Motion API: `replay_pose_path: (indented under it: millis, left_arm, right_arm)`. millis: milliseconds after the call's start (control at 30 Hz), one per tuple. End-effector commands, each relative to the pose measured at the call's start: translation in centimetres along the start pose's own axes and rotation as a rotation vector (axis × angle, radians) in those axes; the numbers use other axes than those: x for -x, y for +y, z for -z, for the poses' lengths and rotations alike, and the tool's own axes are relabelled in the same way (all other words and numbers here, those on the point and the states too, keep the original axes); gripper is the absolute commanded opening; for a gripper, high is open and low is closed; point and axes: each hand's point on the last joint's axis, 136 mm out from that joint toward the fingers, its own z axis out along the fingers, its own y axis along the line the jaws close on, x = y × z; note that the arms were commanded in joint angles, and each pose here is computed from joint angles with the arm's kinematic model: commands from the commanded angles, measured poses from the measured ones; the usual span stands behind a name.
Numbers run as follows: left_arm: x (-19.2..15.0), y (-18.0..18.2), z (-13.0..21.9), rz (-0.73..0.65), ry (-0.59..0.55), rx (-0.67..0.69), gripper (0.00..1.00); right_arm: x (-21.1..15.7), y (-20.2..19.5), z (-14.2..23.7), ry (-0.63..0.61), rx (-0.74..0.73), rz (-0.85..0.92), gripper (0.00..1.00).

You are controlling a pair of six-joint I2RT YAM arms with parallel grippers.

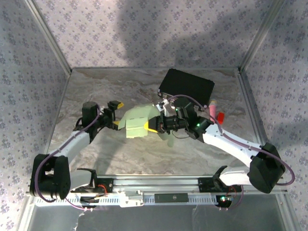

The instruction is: Fold the paper box

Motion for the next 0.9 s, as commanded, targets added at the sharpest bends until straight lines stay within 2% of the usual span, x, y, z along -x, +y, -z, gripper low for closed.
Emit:
replay_pose_path:
  millis: [0,100,200,267,367,433,467,500,567,600,667,700,867]
  left_arm:
    - [-1.2,-2.9,-0.7,0.020,0.049,-0.090,0.88]
    - [-1.5,-2.8,-1.4,0.029,0.064,-0.090,0.81]
    - [-1.0,-2.8,-1.3,0.039,0.022,-0.106,0.65]
    - [-0.7,-3.1,-1.2,0.051,0.003,-0.124,0.47]
    - [-0.3,-3.1,-0.8,0.078,-0.034,-0.138,0.14]
    - [-0.1,-3.1,-0.3,0.093,-0.063,-0.134,0.00]
    - [0.0,-3.1,0.0,0.102,-0.082,-0.133,0.00]
    - [0.2,-3.1,0.4,0.110,-0.105,-0.134,0.00]
    - [0.3,-3.1,1.4,0.127,-0.152,-0.126,0.00]
    - [0.4,-3.0,2.1,0.136,-0.186,-0.114,0.00]
    - [0.8,-2.9,3.7,0.140,-0.268,-0.084,0.00]
    - [0.8,-2.9,4.8,0.135,-0.314,-0.063,0.00]
    - [0.7,-2.6,9.5,0.103,-0.540,0.136,0.00]
  right_arm:
    - [0.0,2.1,0.5,0.022,0.070,0.059,0.00]
    - [0.0,2.4,0.5,0.026,0.089,0.054,0.00]
    - [-0.2,2.4,0.4,0.035,0.098,0.048,0.00]
    - [-0.2,2.4,0.4,0.036,0.107,0.045,0.00]
    - [-0.2,2.1,0.3,0.037,0.103,0.036,0.00]
    - [-0.1,1.6,0.3,0.033,0.086,0.022,0.00]
    - [0.0,1.2,0.5,0.027,0.075,0.012,0.02]
    - [0.3,0.8,0.6,0.017,0.065,0.001,0.18]
    - [0.7,-0.1,1.1,-0.010,0.036,-0.025,0.57]
    - [0.9,-0.5,1.4,-0.026,0.018,-0.034,0.67]
    - [1.4,-0.8,2.3,-0.055,-0.012,-0.034,0.78]
    - [1.5,-1.0,2.9,-0.075,-0.038,-0.032,0.80]
    - [2.6,-0.4,6.4,-0.257,-0.119,-0.014,0.80]
